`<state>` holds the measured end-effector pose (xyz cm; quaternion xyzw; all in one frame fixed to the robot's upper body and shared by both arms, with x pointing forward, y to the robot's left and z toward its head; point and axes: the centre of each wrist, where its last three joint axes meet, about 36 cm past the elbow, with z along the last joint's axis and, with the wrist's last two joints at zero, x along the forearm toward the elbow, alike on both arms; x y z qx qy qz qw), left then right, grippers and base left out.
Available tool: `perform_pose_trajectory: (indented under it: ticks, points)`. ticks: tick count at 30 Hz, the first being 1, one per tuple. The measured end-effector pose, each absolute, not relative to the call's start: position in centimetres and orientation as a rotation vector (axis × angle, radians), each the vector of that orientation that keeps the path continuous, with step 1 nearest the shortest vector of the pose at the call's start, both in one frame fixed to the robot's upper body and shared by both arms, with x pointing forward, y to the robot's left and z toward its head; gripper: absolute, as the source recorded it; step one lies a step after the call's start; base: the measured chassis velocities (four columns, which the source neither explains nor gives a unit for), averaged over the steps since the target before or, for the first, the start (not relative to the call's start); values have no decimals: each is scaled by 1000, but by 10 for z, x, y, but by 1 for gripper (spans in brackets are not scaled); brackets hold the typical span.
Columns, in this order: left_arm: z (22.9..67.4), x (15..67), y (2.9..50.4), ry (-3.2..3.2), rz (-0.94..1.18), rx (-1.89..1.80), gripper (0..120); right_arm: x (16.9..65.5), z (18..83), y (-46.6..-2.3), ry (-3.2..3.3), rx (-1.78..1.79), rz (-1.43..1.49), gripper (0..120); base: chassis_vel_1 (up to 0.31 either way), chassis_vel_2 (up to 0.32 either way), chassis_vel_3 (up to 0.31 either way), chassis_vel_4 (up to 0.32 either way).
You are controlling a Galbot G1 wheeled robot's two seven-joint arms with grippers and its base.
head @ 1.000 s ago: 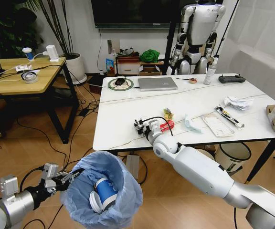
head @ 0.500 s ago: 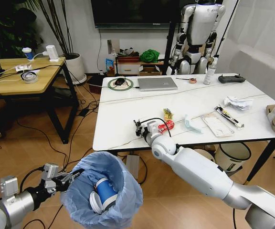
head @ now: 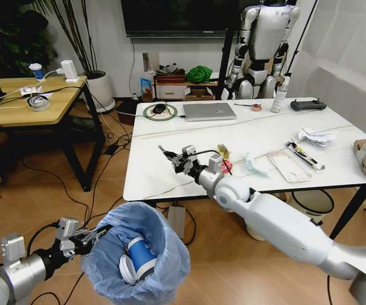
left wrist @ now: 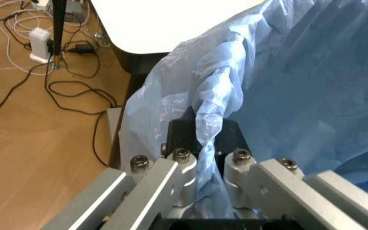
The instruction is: Pick up the trash bin and place the trash from the table into it.
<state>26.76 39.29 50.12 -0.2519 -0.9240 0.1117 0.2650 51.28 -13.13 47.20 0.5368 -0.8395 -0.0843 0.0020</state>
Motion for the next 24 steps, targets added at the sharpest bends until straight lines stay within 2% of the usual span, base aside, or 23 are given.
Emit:
perform_pose_trajectory:
  ticks: [8,21,22,24]
  points:
    - [503,270,393,-2498,302,-672,0,465,481,-135,-2335,2143,-187,0,0,0,0,0]
    - [506,272,393,-2502,304,-670,0,458,474,-138,-2161,2328,-22,0,0,0,0,0]
    - [506,272,393,-2503,304,-669,0,459,476,-138,-2160,2336,-9,1,0,0,0,0]
    - [506,272,393,-2503,304,-668,0,461,479,-138,-2148,2358,22,11,0,0,0,0]
